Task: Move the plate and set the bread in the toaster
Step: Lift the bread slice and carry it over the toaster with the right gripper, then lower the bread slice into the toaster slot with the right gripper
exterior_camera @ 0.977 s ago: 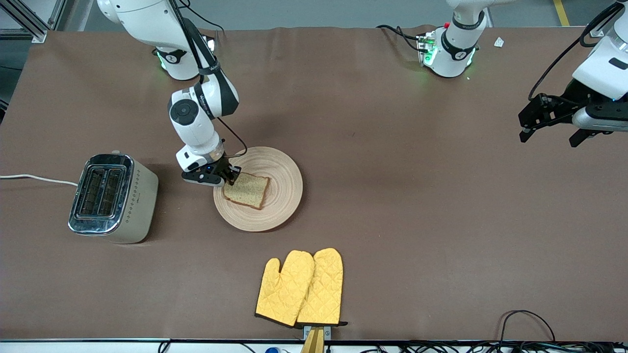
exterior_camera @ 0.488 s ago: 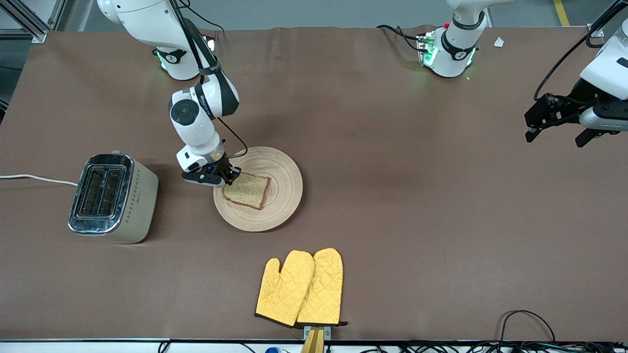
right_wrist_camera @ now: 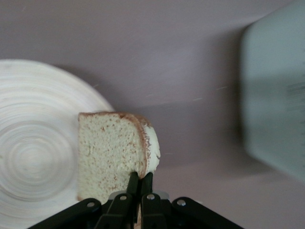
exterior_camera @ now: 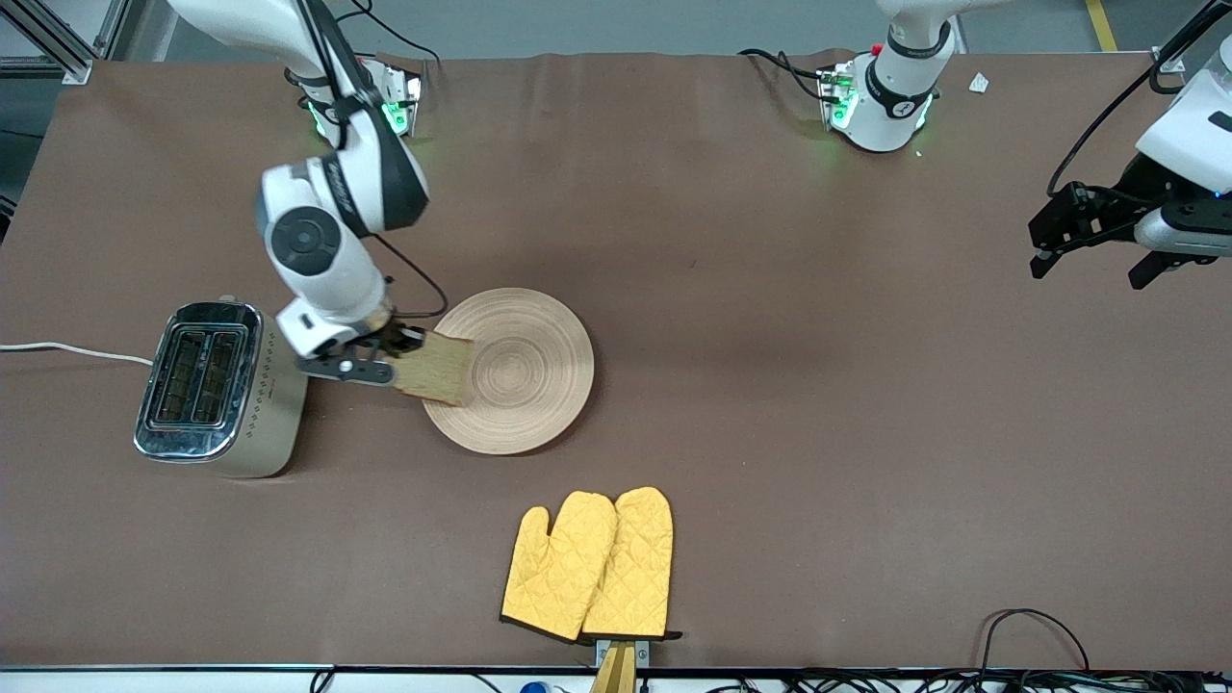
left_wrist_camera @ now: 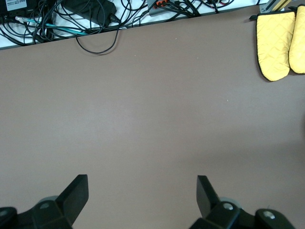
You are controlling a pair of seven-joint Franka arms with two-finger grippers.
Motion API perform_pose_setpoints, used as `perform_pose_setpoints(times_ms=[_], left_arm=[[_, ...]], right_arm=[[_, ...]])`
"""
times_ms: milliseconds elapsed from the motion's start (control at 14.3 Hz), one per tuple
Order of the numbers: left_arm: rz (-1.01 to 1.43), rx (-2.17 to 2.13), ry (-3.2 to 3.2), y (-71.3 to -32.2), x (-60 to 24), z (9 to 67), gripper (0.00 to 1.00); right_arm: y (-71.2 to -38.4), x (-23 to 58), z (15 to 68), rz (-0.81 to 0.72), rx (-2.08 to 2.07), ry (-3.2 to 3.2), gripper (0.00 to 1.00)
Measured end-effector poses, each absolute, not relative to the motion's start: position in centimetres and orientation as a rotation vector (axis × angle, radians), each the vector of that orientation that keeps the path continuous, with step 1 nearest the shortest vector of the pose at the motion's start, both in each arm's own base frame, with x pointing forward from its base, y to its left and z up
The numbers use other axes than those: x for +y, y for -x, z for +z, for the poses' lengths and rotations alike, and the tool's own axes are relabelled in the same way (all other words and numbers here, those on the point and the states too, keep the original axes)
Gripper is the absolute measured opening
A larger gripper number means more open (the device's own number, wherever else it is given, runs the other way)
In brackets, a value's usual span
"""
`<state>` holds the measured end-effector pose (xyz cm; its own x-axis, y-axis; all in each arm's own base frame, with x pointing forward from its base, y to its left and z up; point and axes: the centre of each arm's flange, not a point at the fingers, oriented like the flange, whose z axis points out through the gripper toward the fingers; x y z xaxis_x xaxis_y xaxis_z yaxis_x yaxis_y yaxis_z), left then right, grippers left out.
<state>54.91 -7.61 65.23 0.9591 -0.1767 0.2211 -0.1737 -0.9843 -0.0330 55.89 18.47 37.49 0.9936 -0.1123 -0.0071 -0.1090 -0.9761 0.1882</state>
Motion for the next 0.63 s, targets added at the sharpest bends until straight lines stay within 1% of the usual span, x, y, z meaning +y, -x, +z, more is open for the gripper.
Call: perform_pose_setpoints(times_ms=[140,279,628], left_arm=[[-0.353,0.301,3.097,-54.8,-8.4,65.3,1.00],[-0.355,0.311,3.100,-54.7,-8.7,65.3,1.00],[-0.345,0.276,3.110,-54.8,-7.2,65.3,1.00]], right_arm=[[-57.3,16.2,43.9,-0.033,-0.157,-2.859,0.04],[-58.3,13.5,47.1,-0.033,-0.151,-2.814,0.04],[-59.7,6.6,48.0,-0.019,-0.114,-2.574,0.04]])
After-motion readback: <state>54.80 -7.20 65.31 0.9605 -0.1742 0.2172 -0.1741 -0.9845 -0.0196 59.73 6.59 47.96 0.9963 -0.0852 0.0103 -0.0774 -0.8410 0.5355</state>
